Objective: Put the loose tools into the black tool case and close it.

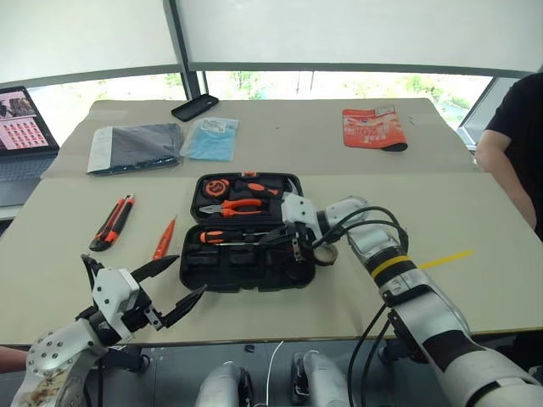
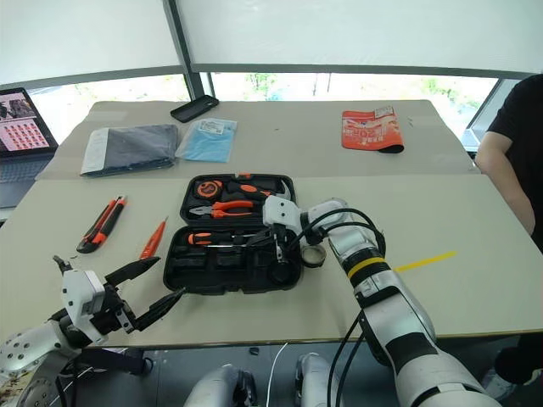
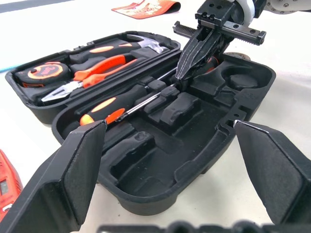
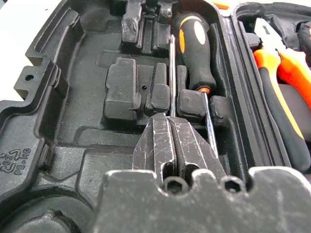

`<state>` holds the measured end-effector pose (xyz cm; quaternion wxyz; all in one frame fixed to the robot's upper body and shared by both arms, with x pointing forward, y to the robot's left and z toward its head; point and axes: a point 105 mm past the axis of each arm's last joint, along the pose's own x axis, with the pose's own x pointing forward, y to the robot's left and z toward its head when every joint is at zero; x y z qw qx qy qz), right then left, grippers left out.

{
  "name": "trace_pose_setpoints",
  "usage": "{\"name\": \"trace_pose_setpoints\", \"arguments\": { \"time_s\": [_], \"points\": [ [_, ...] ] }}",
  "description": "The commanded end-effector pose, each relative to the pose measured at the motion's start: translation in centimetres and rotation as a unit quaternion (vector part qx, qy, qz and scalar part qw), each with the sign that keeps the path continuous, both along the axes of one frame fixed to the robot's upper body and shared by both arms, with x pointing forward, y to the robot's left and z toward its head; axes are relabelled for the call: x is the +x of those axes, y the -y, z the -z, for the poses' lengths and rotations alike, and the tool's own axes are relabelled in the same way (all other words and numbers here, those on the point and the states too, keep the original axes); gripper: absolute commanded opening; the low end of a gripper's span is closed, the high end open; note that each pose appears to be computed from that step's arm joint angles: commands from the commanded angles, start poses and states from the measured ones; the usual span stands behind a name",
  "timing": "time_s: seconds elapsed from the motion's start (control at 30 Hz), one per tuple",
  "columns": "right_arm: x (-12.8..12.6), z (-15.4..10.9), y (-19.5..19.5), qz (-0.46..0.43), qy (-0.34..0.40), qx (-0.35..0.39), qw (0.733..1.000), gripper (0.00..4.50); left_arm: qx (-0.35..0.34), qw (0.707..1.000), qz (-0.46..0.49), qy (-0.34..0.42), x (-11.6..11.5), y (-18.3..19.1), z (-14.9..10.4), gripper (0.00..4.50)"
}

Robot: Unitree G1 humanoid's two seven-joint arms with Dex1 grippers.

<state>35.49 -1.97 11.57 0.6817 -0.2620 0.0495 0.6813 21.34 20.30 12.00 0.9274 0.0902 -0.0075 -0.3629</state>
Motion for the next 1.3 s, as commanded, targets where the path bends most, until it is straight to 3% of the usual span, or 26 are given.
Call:
{"name": "trace_pose_setpoints", "arguments": {
  "time_s": [0.03,0.1,0.2,0.3,0.57,0.67,0.8,0.9,1.0,1.3],
  "points": [
    [-0.6,-2.7,0.4,-0.016,-0.003,0.082,0.997,0.03,-0.001,0.999,-0.019,0.028,-0.2,-0.4,-1.3,4.5],
    [-1.1,-5.1,1.6,-0.021,-0.005,0.14,0.99,0.03,-0.018,0.998,-0.045,0.027,-0.3,-1.4,-1.4,4.5],
    [-2.2,-6.3,4.6,-0.009,0.02,0.157,0.987,0.73,-0.047,0.991,-0.123,0.024,-0.6,-4.2,-1.4,4.5],
    [-2.6,-7.3,8.0,0.066,0.072,0.217,0.971,1.77,-0.056,0.97,-0.234,0.012,-1.6,-7.9,-0.6,4.5],
    [-5.6,-4.7,12.8,0.111,0.097,0.228,0.962,4.46,-0.082,0.903,-0.422,-0.019,-5.1,-13.9,1.3,4.5],
    [-6.6,-3.6,13.6,0.12,0.09,0.217,0.965,4.49,-0.078,0.909,-0.407,-0.05,-5.8,-13.2,2.0,4.5],
    [-7.0,-3.4,13.2,0.129,0.081,0.23,0.961,4.49,-0.087,0.92,-0.379,-0.053,-5.1,-11.9,1.6,4.5],
    [-7.0,-4.6,12.2,0.119,0.085,0.248,0.958,4.49,-0.093,0.93,-0.351,-0.052,-2.8,-10.4,0.3,4.5],
    [-6.9,-5.8,11.3,0.107,0.083,0.257,0.957,4.49,-0.047,0.928,-0.36,-0.085,-0.5,-9.8,0.2,4.5],
    [-6.8,-7.2,9.8,0.093,0.089,0.273,0.954,4.49,-0.058,0.918,-0.362,-0.151,6.2,-7.0,-0.1,4.5]
  ]
}}
